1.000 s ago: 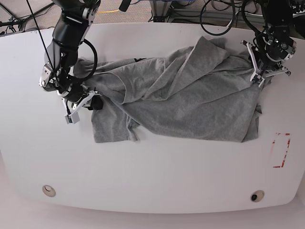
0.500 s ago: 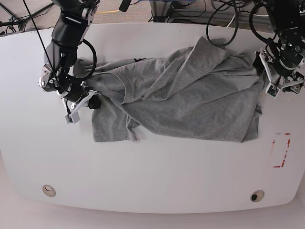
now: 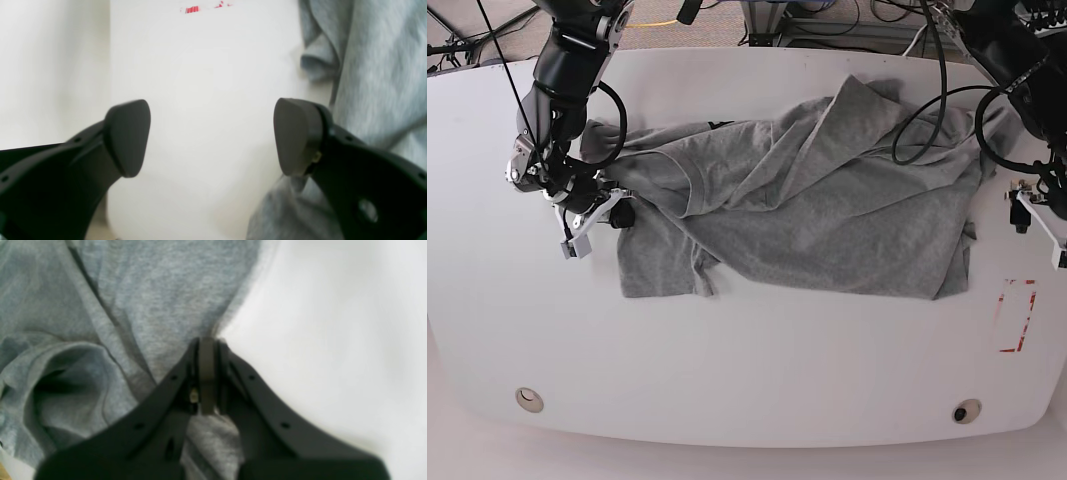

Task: Fold the T-shirt properly
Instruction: 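Release the left gripper and regrasp the shirt at its hem corner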

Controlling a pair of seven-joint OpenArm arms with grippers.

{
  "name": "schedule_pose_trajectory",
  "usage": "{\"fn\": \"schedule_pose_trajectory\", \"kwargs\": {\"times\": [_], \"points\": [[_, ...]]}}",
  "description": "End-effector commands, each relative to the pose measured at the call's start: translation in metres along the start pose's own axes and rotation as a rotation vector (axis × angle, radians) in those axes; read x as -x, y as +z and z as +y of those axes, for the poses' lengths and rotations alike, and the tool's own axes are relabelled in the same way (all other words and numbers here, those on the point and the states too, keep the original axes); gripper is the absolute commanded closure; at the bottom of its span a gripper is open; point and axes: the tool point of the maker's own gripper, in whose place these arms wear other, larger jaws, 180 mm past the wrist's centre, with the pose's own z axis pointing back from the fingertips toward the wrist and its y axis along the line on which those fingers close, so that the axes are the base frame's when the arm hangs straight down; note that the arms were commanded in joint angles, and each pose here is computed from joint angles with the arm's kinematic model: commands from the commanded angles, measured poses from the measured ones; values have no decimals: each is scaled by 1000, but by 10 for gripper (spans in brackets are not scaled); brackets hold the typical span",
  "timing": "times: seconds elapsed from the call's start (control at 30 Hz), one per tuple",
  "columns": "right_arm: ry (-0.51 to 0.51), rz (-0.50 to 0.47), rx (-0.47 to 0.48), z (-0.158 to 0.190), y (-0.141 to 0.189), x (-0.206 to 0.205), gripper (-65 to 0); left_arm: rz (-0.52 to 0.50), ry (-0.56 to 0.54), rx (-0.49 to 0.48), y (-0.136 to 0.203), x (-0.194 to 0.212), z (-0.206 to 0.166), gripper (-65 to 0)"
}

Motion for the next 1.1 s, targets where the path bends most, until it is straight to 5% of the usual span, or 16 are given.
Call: {"fn": "schedule_pose_trajectory", "kwargs": {"times": [0.0,0.5,1.07], "points": [[25,-30,10,-3,5,-15,0,-37,24,6,-5,-15,8,-542],[25,-29,14,-5,6,-15,0,-38,275,251,-81,-13,-31,-542],[28,-25,28,-11,10,-14,0,6,439,466,-120,2,-107,-542]]}}
